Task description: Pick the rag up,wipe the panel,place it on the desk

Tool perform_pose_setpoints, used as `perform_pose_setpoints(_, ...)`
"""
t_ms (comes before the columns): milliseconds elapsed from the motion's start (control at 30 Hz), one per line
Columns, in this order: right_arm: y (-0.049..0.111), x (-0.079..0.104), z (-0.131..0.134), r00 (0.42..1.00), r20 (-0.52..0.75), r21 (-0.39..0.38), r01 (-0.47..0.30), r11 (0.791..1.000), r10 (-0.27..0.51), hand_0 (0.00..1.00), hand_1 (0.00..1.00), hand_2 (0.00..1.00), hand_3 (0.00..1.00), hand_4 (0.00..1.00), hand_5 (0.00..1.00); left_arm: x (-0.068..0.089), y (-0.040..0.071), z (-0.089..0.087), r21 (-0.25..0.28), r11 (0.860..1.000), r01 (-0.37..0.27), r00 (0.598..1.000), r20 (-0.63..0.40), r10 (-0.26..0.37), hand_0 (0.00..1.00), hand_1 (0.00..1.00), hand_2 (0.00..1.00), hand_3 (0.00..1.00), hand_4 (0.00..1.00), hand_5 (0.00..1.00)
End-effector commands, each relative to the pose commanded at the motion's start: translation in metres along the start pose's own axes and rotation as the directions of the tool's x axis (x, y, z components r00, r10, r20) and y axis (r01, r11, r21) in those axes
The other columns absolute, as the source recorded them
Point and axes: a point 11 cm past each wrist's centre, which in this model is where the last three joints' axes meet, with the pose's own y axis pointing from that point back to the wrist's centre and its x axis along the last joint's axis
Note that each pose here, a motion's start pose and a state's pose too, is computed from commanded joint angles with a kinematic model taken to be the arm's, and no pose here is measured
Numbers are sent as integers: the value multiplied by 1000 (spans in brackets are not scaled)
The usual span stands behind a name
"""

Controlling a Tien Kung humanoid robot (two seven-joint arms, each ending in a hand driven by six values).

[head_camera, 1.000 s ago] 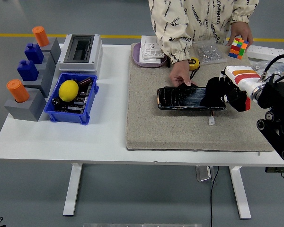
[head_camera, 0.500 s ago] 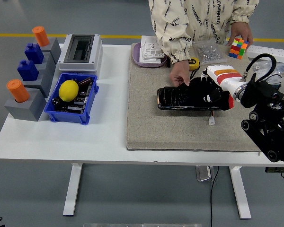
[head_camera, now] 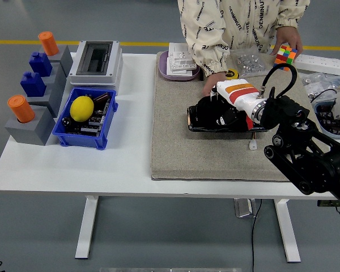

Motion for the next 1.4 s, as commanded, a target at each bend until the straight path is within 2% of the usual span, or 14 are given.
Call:
perform_pose_setpoints(367, -4, -12, -36, 999, -16, 79, 30, 996, -29, 247, 363, 408, 397, 958, 41, 4, 0, -2, 6, 1000, -8, 1000, 5, 8, 726, 716, 767, 629, 695, 583)
perform_pose_setpoints(567, -4, -14, -38, 999, -22, 86, 39, 996, -37, 247, 364, 408, 397, 958, 42, 2, 0, -1, 4, 1000, -3, 1000, 6, 3, 725, 716, 767, 629, 696, 583)
perform_pose_setpoints(933, 1, -4, 2, 1000, -22, -3, 19, 1000, -19, 248, 365, 409, 398, 957, 45, 1, 0, -1, 1, 1000, -2, 1000, 2, 2, 725, 716, 767, 630, 697, 584)
perform_pose_setpoints(1133, 11, -4, 38, 1000, -20, -80, 17, 997, -19, 250, 365, 409, 398, 958, 48, 0, 0, -1, 1, 1000, -1, 1000, -1, 1, 725, 716, 767, 629, 697, 584)
perform_pose_setpoints(1400, 30, -1, 86, 1000, -12, -187, 9, 982, -12, 249, 365, 408, 398, 957, 46, -2, 0, 0, -3, 1000, 4, 1000, -6, -4, 725, 716, 767, 629, 696, 584)
